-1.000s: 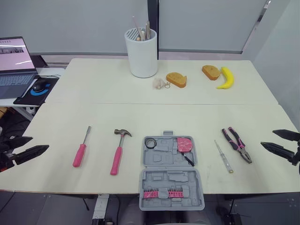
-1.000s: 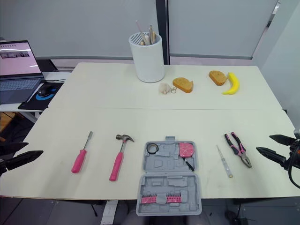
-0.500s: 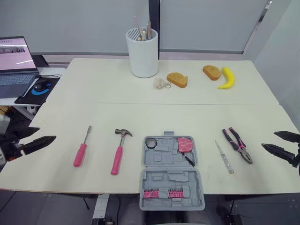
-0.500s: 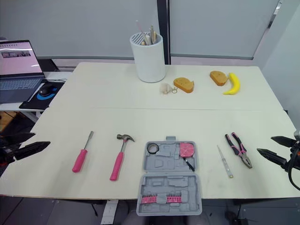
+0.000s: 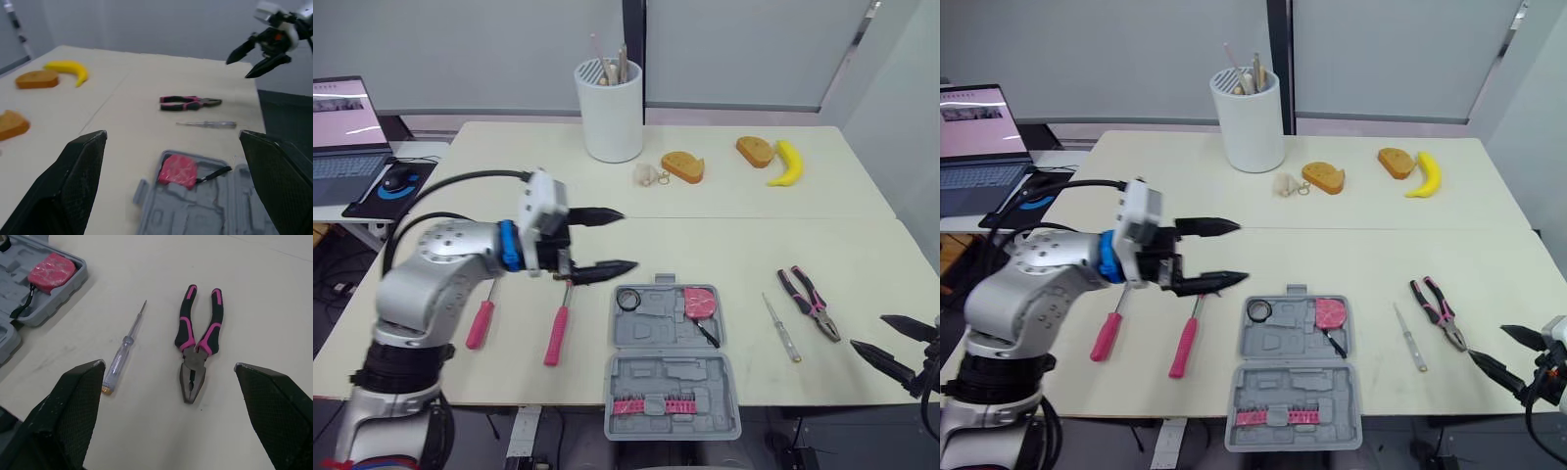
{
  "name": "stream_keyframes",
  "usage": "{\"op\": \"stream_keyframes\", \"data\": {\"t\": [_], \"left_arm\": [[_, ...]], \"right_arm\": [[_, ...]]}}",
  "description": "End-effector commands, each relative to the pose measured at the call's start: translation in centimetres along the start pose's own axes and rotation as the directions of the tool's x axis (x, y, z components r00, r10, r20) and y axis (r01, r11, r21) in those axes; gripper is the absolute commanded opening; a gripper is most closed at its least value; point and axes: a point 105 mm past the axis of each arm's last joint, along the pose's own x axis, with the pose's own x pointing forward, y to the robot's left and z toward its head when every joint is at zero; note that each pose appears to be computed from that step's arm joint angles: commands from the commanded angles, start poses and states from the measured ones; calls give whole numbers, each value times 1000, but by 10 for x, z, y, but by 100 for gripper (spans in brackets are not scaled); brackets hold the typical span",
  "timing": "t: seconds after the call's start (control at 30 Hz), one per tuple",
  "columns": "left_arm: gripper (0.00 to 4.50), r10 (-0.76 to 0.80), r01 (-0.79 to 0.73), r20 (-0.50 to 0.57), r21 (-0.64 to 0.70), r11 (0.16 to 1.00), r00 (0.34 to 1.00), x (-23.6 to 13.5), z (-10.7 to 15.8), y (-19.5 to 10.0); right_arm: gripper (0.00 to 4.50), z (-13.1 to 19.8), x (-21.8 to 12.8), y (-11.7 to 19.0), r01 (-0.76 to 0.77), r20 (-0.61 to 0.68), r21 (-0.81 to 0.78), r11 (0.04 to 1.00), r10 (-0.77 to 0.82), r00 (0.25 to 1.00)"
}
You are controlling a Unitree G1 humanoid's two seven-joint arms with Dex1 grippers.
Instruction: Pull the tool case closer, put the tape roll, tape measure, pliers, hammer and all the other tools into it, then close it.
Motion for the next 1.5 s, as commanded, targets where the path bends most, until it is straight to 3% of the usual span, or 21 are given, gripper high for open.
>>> {"op": "stream_keyframes", "data": {"t": [0.03,0.23,0.6,1.17,1.27,1.37,1.5], "left_arm": [[450,-74,67,50,136,988,996,19,17,-14],[450,-127,115,71,146,982,989,27,12,-25],[450,-154,145,60,131,981,986,34,12,-35],[450,-119,115,32,117,986,992,31,7,-31],[450,-122,118,27,122,986,992,30,5,-32],[450,-125,120,31,121,985,992,31,4,-32],[450,-125,120,36,121,985,991,32,3,-32]], "right_arm": [[449,2,-5,8,24,6,-82,996,-23,1000],[449,-14,10,10,37,4,-78,996,-36,999],[449,-35,69,-22,67,-15,-55,996,-68,998],[449,-53,97,-38,70,-88,-22,997,-72,993],[387,-52,98,-37,65,-85,-15,998,-66,994],[280,-52,98,-36,63,-82,-15,998,-64,995],[201,-51,99,-34,55,-84,-30,998,-57,995]]}}
